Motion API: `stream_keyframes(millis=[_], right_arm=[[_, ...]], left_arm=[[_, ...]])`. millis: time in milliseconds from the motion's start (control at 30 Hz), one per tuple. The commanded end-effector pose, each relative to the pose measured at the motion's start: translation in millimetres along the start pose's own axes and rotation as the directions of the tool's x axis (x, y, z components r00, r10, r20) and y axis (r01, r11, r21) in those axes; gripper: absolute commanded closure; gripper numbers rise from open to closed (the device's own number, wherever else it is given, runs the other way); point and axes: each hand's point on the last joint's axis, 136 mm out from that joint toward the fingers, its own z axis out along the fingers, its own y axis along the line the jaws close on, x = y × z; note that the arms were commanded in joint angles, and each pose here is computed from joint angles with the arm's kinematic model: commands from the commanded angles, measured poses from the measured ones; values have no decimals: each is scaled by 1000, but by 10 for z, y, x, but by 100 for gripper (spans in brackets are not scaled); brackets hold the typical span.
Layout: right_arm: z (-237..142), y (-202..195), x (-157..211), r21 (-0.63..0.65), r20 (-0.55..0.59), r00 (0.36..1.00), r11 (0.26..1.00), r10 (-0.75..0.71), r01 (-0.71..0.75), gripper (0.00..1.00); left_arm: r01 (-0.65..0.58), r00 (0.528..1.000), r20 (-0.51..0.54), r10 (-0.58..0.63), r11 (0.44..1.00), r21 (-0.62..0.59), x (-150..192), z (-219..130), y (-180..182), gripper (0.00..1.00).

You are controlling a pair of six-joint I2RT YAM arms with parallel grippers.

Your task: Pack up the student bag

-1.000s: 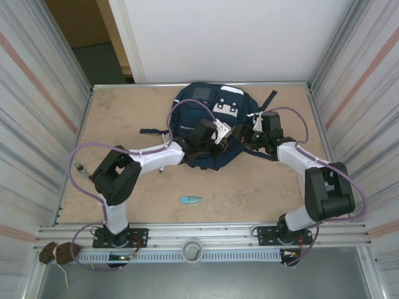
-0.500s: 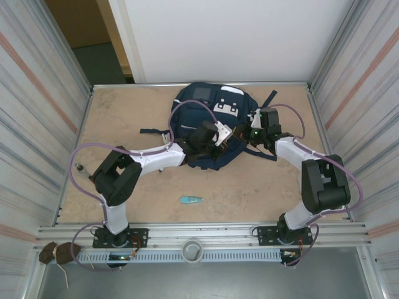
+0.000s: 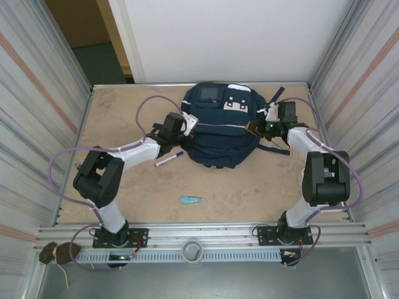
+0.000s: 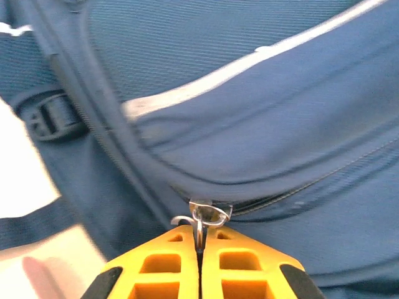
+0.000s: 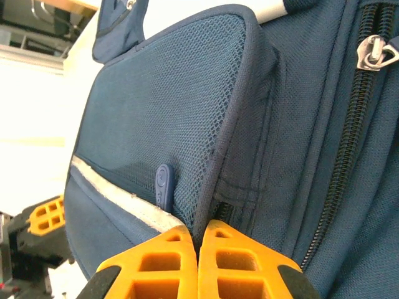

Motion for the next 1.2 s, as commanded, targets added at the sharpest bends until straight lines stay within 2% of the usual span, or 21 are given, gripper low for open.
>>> stream_keyframes(millis=[0,100,233,333,467,567,733,967,1167], right_arm=[[-84,-37,-271,36,45,998,999,-32,31,100],[-204,-2,-404,51,99,995,999,-15,10,80],[-382,107,-254,4,159,987,1000,23,-24,53],[-407,162,22,-36,181,981,998,64,-58,42],[-337,150,330,9,201,976,996,83,-86,31],[-281,120,434,43,232,969,994,90,-103,30],[-169,106,469,69,249,963,990,104,-124,34],[-441,5,560,137,324,943,983,76,-126,38],[-342,3,617,99,312,943,983,118,-156,39]], left_arm=[[2,998,59,-4,999,42,-237,-148,-102,100],[-8,994,108,-8,990,144,-408,-218,-442,100],[-8,991,134,-21,977,212,-534,-287,-791,100],[-29,989,146,-6,971,236,-563,-296,-991,100],[-67,989,145,30,964,258,-563,-284,-1205,100],[-85,988,146,47,959,270,-545,-291,-1302,100],[-99,988,142,63,958,268,-512,-273,-1349,100],[-97,989,131,69,970,222,-487,-192,-1278,100],[-107,988,132,76,964,242,-474,-155,-1329,100]])
